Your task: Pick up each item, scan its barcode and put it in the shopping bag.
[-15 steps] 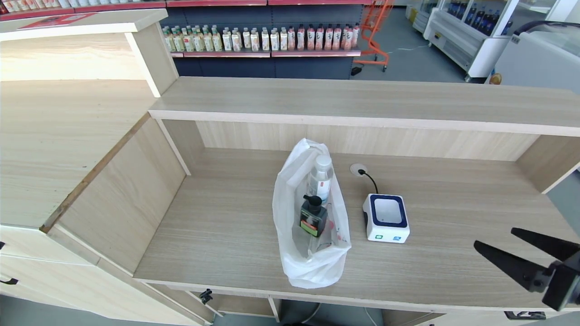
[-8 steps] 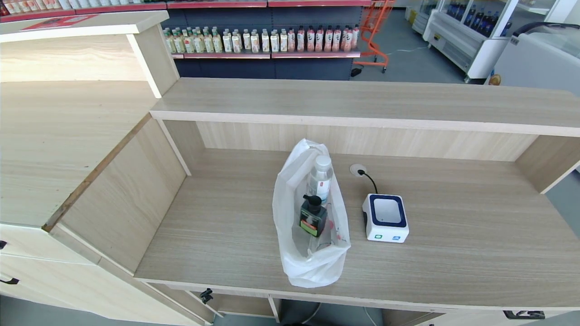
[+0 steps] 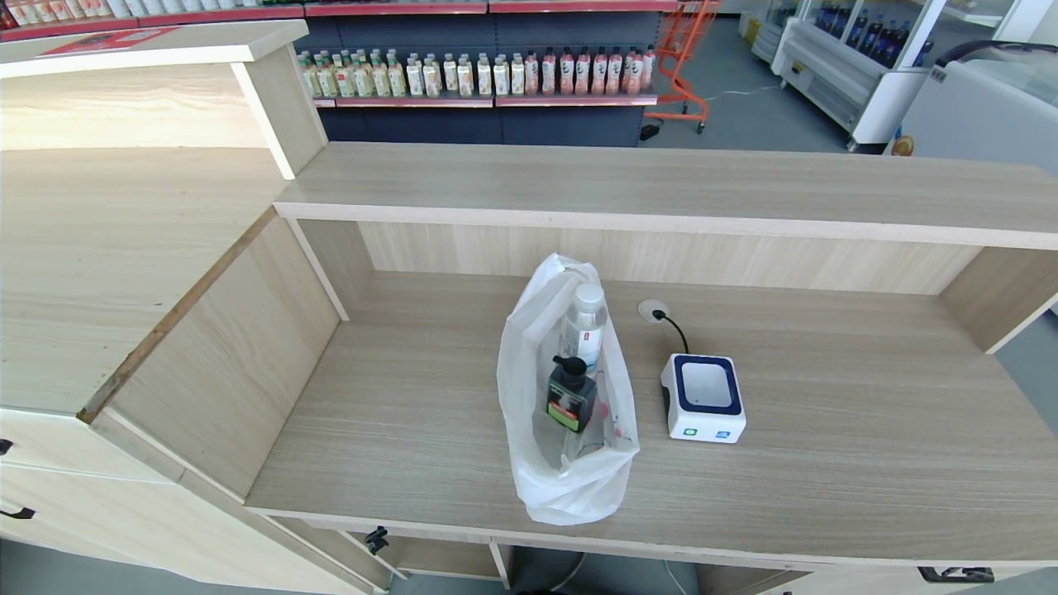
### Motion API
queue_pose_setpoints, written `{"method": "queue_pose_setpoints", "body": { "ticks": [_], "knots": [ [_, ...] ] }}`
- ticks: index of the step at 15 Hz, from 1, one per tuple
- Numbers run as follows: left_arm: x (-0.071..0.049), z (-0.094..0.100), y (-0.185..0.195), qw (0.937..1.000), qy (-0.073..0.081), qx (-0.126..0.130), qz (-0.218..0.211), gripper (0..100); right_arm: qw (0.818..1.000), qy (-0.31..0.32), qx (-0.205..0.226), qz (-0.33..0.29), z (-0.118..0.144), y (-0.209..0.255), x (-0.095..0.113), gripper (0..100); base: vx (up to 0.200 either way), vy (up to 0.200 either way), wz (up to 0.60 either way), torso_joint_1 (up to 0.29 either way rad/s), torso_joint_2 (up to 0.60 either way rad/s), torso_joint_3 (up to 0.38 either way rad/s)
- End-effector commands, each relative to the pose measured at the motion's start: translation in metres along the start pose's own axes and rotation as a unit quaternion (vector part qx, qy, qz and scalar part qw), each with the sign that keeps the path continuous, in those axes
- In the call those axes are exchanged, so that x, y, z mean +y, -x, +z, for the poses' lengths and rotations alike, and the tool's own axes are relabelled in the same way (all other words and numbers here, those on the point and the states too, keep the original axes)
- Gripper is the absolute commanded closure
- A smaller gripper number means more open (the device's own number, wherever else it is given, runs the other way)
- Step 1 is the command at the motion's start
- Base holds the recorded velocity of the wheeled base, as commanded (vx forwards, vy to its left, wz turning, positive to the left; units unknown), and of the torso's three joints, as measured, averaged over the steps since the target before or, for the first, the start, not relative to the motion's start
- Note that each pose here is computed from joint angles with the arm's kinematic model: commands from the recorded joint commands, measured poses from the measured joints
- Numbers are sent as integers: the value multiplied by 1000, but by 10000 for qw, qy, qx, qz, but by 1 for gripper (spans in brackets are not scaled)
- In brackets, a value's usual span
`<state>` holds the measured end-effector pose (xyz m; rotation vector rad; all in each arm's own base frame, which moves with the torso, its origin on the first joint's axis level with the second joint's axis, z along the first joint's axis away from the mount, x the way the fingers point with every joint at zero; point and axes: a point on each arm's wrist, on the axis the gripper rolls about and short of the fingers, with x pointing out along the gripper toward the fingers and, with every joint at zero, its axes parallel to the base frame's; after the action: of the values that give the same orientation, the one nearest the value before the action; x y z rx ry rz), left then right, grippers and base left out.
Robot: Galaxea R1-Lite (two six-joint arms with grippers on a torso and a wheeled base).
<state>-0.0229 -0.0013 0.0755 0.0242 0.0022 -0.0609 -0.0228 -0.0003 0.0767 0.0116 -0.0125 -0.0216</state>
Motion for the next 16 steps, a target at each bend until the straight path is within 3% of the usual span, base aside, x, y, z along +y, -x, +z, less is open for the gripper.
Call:
{"method": "queue_pose_setpoints", "body": {
  "ticks": [1,12,16],
  "knots": [
    [0,0,0,10000,-1,0,-3,0,10000,-4,0,1,0,0,0,100,0,0,0,0,0,0],
    [0,0,0,10000,-1,0,-3,0,10000,-81,0,-7,0,0,0,100,0,0,0,0,0,0],
    [0,0,0,10000,-1,8,-3,0,10000,-88,0,-7,0,0,0,100,0,-200,0,5,-1,2]
  ]
}}
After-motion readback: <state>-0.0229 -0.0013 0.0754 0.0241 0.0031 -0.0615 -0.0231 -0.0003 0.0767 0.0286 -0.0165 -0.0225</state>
